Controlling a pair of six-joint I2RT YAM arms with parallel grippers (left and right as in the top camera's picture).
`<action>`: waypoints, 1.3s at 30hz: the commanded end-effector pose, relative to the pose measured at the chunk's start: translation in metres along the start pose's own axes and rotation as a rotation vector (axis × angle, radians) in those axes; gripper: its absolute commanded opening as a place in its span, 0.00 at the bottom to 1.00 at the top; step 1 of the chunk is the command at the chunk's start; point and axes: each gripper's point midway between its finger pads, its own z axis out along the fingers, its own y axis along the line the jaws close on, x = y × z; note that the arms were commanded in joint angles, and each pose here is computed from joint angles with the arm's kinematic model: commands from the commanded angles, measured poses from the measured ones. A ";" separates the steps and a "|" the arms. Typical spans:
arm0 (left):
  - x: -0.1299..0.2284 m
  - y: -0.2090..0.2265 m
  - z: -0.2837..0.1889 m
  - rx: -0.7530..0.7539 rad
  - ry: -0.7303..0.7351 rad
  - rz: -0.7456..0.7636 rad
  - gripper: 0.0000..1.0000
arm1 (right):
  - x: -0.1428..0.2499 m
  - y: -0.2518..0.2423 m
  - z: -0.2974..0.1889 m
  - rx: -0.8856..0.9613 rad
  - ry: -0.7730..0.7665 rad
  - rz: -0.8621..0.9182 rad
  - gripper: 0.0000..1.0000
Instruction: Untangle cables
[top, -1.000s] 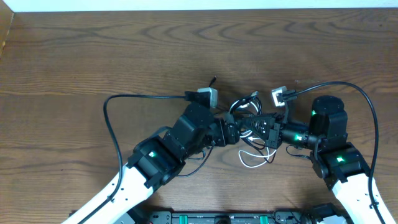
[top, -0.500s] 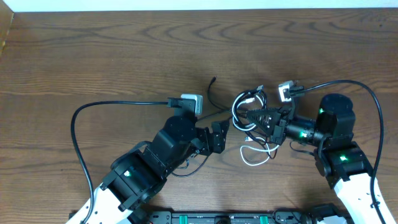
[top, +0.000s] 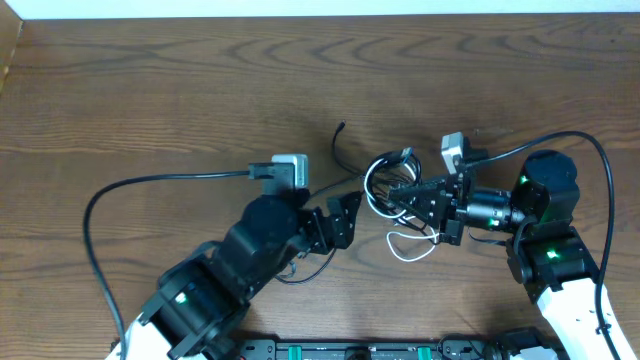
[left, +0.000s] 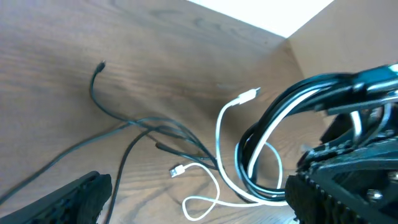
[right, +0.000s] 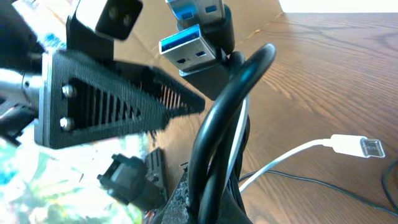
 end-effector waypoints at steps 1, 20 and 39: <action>-0.008 -0.003 -0.009 0.016 -0.040 0.054 0.94 | 0.003 0.011 -0.001 -0.060 0.014 -0.052 0.01; -0.017 -0.016 0.012 0.051 -0.061 0.006 0.85 | 0.021 -0.003 0.003 0.012 0.059 0.015 0.01; -0.001 -0.005 0.038 -0.012 0.007 -0.211 0.97 | 0.047 -0.039 0.022 0.306 0.147 -0.058 0.01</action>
